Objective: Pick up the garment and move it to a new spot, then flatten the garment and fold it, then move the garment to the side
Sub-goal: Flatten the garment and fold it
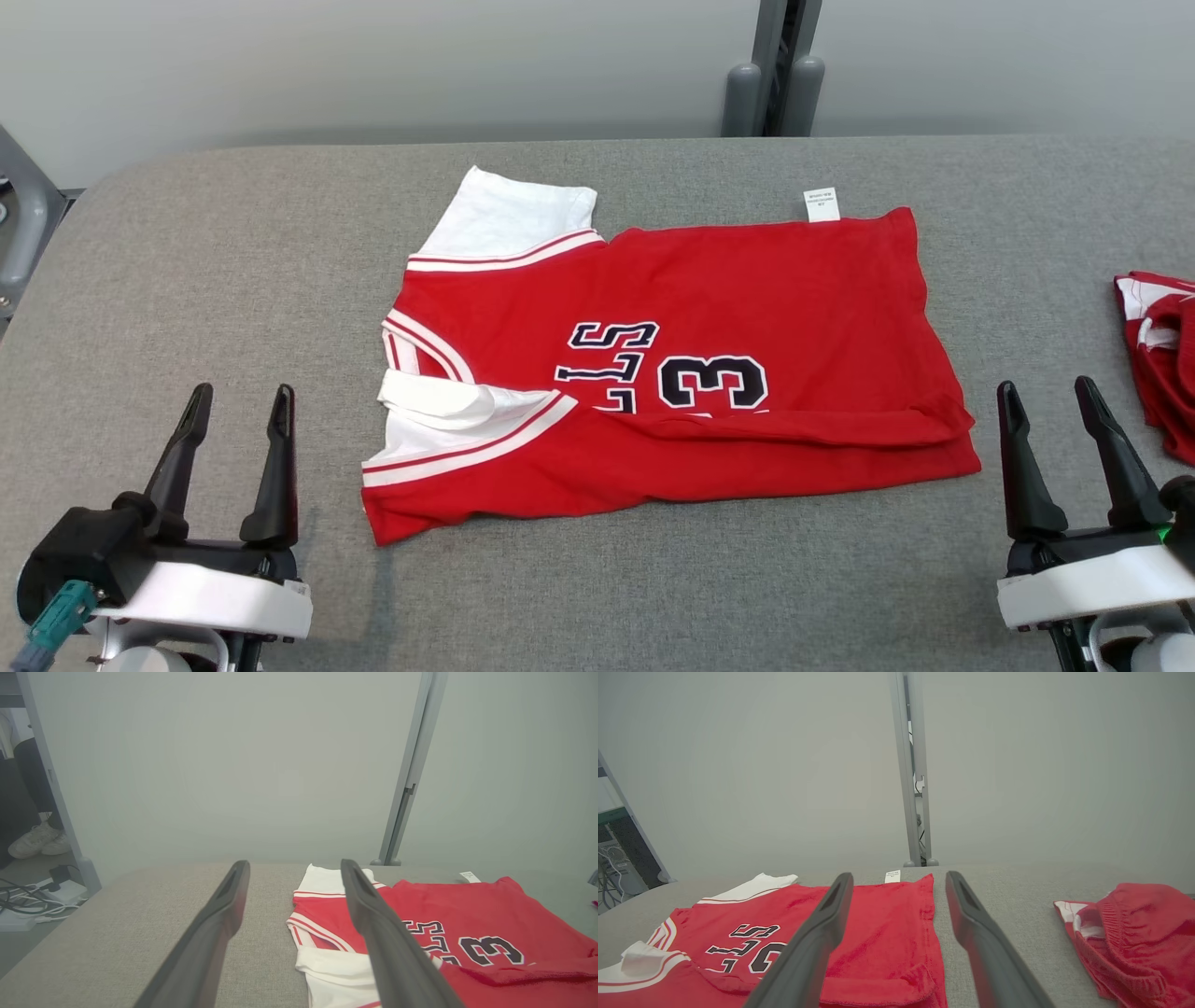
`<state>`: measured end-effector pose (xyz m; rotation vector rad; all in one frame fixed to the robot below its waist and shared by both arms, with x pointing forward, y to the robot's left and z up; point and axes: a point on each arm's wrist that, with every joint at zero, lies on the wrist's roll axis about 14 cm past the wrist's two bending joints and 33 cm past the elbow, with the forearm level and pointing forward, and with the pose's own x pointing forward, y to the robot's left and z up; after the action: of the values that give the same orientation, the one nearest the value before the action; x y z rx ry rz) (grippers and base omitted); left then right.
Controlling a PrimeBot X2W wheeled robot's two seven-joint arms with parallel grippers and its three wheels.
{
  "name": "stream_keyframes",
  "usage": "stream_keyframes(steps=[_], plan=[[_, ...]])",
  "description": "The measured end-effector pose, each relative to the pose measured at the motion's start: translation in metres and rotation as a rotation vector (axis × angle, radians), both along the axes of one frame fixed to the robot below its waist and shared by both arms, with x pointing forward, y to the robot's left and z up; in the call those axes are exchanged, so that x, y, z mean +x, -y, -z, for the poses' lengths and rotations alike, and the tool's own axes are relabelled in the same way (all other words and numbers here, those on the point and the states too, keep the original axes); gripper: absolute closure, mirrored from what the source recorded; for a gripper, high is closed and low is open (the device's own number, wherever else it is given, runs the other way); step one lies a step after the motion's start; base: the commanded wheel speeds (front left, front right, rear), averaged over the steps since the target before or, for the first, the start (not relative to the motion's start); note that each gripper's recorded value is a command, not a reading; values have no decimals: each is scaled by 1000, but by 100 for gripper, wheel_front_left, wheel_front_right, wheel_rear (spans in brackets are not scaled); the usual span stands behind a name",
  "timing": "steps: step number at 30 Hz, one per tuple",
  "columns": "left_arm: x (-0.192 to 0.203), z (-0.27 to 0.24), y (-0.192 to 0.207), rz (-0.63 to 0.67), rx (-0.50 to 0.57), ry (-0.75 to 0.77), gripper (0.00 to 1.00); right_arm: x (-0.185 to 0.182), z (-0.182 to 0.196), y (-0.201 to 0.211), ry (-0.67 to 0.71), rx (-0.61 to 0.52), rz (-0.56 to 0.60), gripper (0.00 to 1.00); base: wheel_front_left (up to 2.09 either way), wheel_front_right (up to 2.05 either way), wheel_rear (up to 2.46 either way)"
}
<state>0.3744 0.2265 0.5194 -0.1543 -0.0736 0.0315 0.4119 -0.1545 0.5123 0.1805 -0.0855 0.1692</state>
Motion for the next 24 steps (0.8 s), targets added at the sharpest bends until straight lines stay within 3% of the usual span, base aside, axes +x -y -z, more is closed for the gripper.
stream_keyframes(steps=[5, 11, 24], plan=[[-3, 22, 7, 27, -2, -62, 0, -1, 27, 4, -104, -18, 3, 0, 0, 0, 0], [-14, 83, 30, 74, -71, -238, 0, -12, 91, 16, -314, -32, 34, 0, 0, 0, 0], [-15, 153, 44, 120, -150, -458, 0, 14, 135, 2, -452, 1, 13, 0, 0, 0, 0]])
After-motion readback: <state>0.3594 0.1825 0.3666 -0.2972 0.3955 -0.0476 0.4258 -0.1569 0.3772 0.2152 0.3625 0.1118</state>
